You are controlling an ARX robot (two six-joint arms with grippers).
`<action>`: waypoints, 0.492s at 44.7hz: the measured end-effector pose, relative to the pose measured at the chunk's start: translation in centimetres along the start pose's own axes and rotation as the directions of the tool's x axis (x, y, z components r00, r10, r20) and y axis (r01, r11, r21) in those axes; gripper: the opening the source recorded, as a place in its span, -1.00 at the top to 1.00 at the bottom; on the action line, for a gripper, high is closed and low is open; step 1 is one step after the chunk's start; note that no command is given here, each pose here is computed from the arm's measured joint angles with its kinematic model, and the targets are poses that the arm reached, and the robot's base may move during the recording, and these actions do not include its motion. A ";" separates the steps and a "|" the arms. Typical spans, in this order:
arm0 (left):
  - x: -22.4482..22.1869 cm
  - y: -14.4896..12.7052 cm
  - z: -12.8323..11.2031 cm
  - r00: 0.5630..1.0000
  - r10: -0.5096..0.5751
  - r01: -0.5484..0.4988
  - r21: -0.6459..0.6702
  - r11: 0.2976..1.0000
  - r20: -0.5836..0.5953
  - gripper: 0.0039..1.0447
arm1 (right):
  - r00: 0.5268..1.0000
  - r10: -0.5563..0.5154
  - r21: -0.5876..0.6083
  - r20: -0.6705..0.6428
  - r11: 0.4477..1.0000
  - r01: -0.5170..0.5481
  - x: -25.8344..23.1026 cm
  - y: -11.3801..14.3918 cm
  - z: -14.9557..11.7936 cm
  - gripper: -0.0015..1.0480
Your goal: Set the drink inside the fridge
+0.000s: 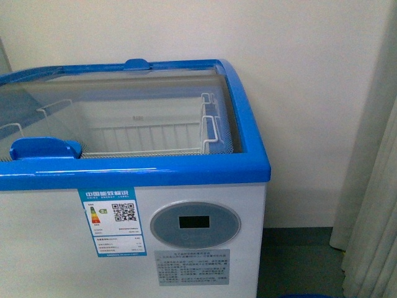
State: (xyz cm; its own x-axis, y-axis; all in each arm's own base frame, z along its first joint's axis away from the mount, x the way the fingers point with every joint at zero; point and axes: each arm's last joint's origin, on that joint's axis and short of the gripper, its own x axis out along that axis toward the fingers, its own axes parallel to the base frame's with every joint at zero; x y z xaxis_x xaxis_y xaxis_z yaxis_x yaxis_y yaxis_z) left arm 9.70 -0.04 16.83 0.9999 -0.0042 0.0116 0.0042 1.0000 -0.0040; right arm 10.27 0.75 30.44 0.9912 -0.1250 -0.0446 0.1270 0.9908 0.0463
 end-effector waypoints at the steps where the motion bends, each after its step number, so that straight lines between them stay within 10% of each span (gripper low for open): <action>1: 0.0 0.0 0.0 1.000 0.000 0.000 0.000 1.000 0.000 -0.85 | 1.000 0.000 0.000 0.000 1.000 0.000 0.0 0.0 0.0 0.29; 15: 0.1 0.0 0.0 0.997 -0.039 0.034 -0.067 0.997 -0.070 -0.85 | 1.000 0.000 0.000 0.000 1.000 0.000 0.0 0.0 0.0 0.29; 22: 3.6 1.6 4.6 0.994 -0.109 0.108 -0.038 0.993 -0.017 -0.85 | 1.000 0.003 0.000 0.000 1.000 -0.003 0.0 0.0 0.0 0.29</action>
State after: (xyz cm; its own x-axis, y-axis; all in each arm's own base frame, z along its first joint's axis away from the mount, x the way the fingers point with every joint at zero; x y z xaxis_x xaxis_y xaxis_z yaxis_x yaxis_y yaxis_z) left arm 13.22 1.56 21.42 0.9935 -0.1134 -0.0049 0.1131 0.9927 -0.0410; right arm 10.27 0.77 30.44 0.9915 -0.1223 -0.0446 0.1243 0.9912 0.0460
